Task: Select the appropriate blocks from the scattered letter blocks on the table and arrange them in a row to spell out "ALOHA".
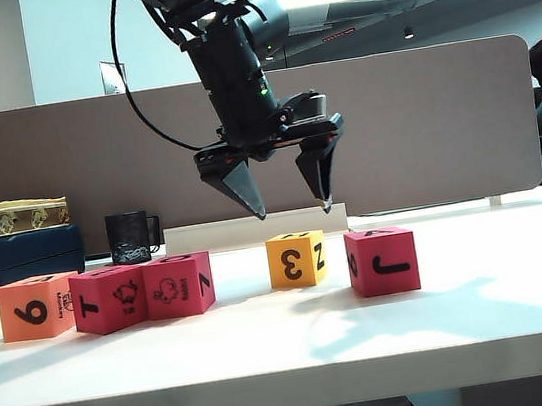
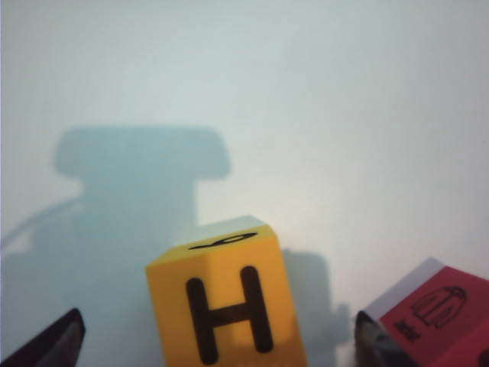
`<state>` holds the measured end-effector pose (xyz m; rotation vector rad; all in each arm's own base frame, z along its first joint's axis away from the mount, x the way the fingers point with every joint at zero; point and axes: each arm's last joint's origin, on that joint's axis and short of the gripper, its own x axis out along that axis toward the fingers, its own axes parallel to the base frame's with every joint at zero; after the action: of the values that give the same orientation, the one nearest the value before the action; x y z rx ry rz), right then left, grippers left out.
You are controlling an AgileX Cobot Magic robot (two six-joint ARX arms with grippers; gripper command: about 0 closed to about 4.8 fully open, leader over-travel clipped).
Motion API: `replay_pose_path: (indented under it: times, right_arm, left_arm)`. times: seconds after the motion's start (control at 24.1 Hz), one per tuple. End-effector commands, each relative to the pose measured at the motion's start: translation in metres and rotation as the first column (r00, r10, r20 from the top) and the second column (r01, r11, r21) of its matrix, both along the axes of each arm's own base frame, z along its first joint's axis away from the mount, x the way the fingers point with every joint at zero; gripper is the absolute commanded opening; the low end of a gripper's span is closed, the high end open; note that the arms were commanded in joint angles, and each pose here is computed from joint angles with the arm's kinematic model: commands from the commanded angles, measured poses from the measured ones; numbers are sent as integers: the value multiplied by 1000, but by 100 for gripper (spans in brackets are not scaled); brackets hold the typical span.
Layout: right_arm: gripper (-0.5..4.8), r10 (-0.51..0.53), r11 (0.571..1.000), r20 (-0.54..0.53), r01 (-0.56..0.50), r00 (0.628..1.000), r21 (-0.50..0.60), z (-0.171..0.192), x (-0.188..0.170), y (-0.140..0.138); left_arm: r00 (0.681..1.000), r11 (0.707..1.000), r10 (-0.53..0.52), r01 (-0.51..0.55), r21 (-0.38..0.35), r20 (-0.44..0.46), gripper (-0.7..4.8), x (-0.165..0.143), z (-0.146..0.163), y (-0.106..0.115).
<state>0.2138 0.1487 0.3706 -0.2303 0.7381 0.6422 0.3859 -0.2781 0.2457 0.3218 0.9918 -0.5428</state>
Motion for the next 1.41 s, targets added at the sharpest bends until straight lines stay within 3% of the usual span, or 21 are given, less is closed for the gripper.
replay_pose_path:
  times: [0.04,0.33,0.54,0.91,0.95,1.04,1.08,1.41]
  right_arm:
    - [-5,1,1000,9,-1,1000,2,3,-1,-1]
    - [-5,2,1000,7,-2,1000,1,2,-1,-1]
    - [-5,2,1000,7,-2,1000,1,2,-1,-1]
    - [-5,1,1000,7,-1,1000,1,2,-1,-1]
    - [-5,1,1000,7,-1,1000,1,2,-1,-1]
    - [-5,1,1000,7,-1,1000,1,2,-1,-1]
    - [-5,1,1000,7,-1,1000,1,2,-1,-1]
    - [-5,1,1000,7,-1,1000,1,2,-1,-1]
  left_arm:
    - [999,999,39,-39,-23,-16,448,0,-2,-2]
    - [997,998,59,-60,-13,-55,439,3,-15,-4]
    - [997,998,59,-60,-10,-59,362,4,-18,-4]
    - [995,998,60,-60,4,-75,362,5,-25,-5]
    - [995,998,60,-60,4,-75,355,5,-25,-5]
    - [995,998,60,-60,8,-80,273,4,-25,-4]
    - [995,998,60,-60,11,-83,267,4,-26,-4]
    - [991,998,57,-51,47,-123,267,0,-28,-1]
